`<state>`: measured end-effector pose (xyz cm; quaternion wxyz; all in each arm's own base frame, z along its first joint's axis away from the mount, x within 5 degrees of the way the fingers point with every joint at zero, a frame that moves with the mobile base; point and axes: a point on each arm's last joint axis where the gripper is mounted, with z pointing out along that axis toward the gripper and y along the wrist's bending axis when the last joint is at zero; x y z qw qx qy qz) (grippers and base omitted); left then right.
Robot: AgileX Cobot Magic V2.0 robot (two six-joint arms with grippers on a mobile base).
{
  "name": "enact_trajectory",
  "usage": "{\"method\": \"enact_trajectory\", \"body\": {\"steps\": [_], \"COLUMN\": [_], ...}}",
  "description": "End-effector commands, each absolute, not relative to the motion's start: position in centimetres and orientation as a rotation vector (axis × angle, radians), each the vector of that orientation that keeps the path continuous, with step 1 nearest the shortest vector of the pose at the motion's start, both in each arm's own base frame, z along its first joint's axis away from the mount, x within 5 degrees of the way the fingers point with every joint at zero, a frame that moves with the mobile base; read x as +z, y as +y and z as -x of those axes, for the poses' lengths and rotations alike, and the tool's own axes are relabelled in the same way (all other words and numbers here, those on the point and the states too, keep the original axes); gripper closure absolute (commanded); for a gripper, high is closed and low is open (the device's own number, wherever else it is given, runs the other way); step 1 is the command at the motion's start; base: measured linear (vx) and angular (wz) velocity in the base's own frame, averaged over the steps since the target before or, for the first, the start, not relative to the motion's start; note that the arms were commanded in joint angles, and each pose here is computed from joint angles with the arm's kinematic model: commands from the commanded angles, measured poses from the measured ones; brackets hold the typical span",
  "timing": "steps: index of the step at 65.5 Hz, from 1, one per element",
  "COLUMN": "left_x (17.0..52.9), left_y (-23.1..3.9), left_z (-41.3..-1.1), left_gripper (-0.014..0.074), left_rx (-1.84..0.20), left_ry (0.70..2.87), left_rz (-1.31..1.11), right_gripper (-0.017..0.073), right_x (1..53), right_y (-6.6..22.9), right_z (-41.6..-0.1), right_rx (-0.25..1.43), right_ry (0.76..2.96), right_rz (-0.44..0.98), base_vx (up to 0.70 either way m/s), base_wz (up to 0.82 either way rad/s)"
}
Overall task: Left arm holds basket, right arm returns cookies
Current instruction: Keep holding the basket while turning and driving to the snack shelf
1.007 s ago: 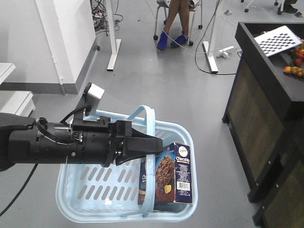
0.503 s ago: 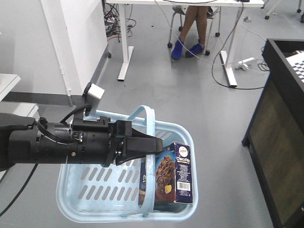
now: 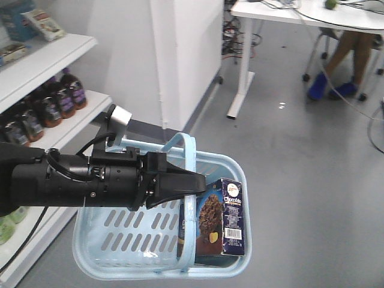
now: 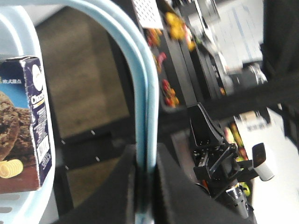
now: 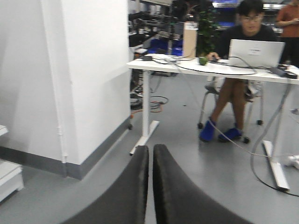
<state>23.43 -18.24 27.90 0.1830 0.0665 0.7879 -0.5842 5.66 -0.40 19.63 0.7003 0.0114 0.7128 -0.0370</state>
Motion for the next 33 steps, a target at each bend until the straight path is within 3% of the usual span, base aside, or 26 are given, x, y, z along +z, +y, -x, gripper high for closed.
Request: {"method": "enact_trajectory", "body": {"steps": [1, 33], "left_x": [30.85, 30.85], "left_y": [-18.37, -18.37], "left_z": [-22.96, -22.96], "left_gripper": [0.0596, 0.0596], "left_rx": [-1.789, -1.789], "left_ry": [2.072, 2.072], "left_rz": [-0.17, -0.17], "right_gripper": [0.0568, 0.0568], "right_x": [19.77, 19.77], "right_y": [-0.39, -0.39], "right_z": [-5.63, -5.63], "right_rx": [-0.092, -0.092], "right_ry": [1.52, 1.52], "right_rz": [-0.018, -0.018], "base_vx": [0.32, 0.28], "base_wz": [0.89, 0.83]}}
